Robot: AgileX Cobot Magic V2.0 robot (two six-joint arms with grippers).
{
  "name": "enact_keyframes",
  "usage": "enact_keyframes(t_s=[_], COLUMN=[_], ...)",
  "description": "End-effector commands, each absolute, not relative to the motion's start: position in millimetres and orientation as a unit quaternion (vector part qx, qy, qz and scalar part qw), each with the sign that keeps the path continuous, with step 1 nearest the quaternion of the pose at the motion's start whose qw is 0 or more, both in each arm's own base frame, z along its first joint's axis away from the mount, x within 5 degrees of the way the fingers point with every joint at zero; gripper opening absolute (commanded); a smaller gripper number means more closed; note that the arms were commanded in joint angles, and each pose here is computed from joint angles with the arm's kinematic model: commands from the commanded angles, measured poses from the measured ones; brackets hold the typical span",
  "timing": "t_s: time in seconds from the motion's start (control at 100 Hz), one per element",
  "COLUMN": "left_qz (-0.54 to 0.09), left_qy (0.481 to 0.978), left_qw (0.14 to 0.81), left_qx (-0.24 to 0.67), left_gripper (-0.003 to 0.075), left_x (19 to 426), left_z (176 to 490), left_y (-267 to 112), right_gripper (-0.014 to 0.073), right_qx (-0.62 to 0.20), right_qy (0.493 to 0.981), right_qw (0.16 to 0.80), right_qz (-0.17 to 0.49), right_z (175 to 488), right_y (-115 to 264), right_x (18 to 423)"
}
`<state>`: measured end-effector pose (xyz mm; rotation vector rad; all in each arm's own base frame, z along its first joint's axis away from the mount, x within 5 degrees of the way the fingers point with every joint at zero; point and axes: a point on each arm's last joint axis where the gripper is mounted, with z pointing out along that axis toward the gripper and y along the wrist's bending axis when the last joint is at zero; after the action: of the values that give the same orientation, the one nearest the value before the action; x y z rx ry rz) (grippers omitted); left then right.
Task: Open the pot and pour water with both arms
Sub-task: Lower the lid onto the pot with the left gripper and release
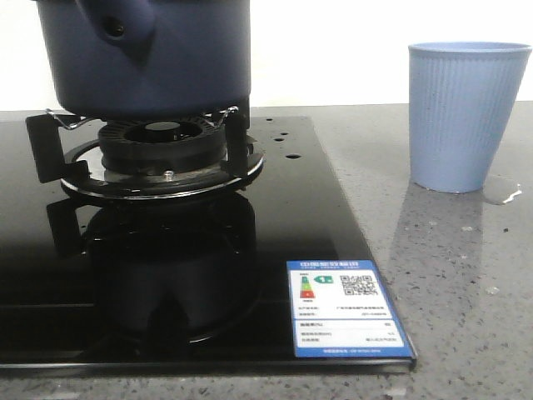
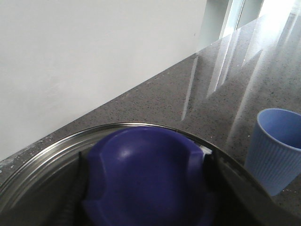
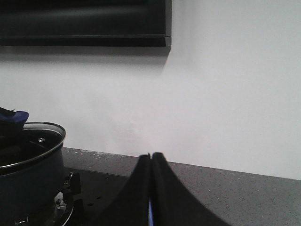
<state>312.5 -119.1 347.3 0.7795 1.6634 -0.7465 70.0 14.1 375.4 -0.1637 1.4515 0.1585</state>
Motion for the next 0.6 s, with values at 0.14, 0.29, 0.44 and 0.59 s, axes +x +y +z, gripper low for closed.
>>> enact_keyframes(t_s=[0.14, 0.29, 0.44, 0.59], left_qz=[-0.349, -0.349, -0.344, -0.339], left_qy=[0.666, 0.665, 0.678, 0.681], left_qw=[0.577, 0.558, 0.540, 0.543], left_qx=[0.320, 0.353, 0.362, 0.356], left_gripper=[0.0313, 0.0313, 0.0313, 0.0323], left_x=[302.8, 298.4, 297.2, 298.6], left_z=[374.8, 371.1, 366.7, 366.7], left_y=[-122.7, -124.9, -124.8, -124.0], right_gripper=[-0.0067, -0.0067, -0.0067, -0.0067], right_qx=[-0.073, -0.073, -0.072, -0.070], right_qy=[0.629, 0.629, 0.629, 0.629], right_qw=[0.770, 0.770, 0.770, 0.770], right_qz=[0.077, 0.077, 0.078, 0.081], right_z=[390.8, 390.8, 390.8, 390.7], right_y=[14.0, 14.0, 14.1, 14.2], right_x=[67.3, 67.3, 67.3, 67.3])
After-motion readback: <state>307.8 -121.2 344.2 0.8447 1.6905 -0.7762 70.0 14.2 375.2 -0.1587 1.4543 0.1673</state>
